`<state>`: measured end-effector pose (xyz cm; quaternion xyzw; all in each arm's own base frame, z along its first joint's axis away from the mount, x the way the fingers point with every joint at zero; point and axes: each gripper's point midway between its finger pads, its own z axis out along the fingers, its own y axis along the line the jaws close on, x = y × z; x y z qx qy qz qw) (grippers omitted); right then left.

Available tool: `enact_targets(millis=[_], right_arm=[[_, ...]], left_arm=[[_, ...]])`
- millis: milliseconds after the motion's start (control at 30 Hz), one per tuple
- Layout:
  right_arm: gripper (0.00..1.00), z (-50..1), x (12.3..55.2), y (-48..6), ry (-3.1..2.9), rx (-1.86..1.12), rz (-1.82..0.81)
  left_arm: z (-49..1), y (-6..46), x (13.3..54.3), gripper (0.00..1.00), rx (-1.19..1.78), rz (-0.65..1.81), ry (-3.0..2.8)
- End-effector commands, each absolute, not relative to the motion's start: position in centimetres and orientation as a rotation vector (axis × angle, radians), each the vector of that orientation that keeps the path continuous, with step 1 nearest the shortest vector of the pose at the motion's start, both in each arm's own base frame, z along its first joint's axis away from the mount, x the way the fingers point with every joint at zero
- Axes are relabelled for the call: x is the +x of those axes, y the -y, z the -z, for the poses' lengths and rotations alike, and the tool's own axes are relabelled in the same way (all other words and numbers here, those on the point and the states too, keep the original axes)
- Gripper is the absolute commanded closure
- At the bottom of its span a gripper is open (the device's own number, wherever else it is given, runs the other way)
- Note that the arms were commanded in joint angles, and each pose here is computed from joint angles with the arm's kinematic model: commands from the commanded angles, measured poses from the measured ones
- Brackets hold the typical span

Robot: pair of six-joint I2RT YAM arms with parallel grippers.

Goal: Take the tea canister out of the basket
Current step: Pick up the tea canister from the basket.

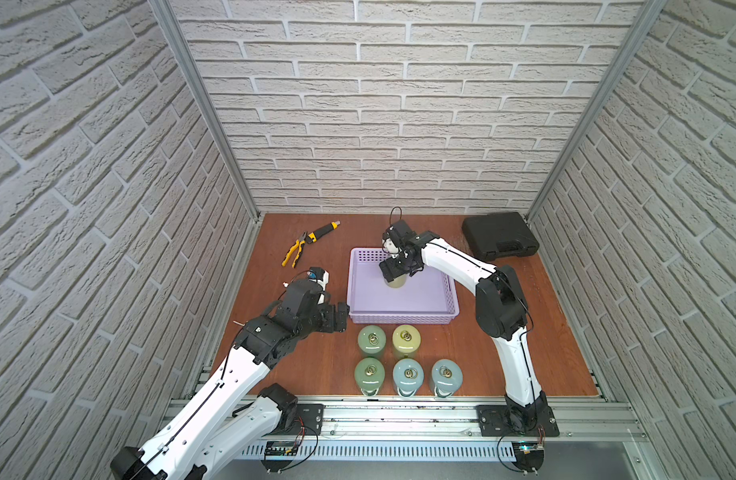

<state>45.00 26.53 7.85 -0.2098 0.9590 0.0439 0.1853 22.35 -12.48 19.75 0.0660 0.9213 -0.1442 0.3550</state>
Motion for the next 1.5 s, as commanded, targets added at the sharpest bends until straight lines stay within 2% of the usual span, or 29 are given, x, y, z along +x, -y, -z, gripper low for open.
enact_targets(millis=[0, 133, 233, 400, 867, 1467], right_arm=[[0.12, -8.6, 45.6, -26.8, -2.689, -0.567, -0.146], [0.23, -8.5, 45.6, -26.6, -2.694, -0.555, -0.142], [0.35, -8.6, 45.7, -26.4, -2.698, -0.547, -0.133], [0.42, -9.5, 45.8, -26.4, -2.684, -0.538, -0.138], [0.45, -14.0, 45.5, -25.6, -2.619, -0.526, -0.120], [0.47, -19.3, 42.1, -23.4, -2.559, -0.476, -0.133]], left_arm=[[-20.2, 12.3, 23.0, 0.02, 0.157, 0.364, -2.343], [-20.2, 12.3, 23.0, 0.02, 0.155, 0.362, -2.342], [-20.3, 12.3, 22.9, 0.02, 0.152, 0.365, -2.340], [-20.4, 12.2, 22.9, 0.02, 0.152, 0.367, -2.333], [-20.8, 11.7, 23.2, 0.02, 0.113, 0.356, -2.289], [-20.6, 12.3, 22.9, 0.02, 0.154, 0.392, -2.288]])
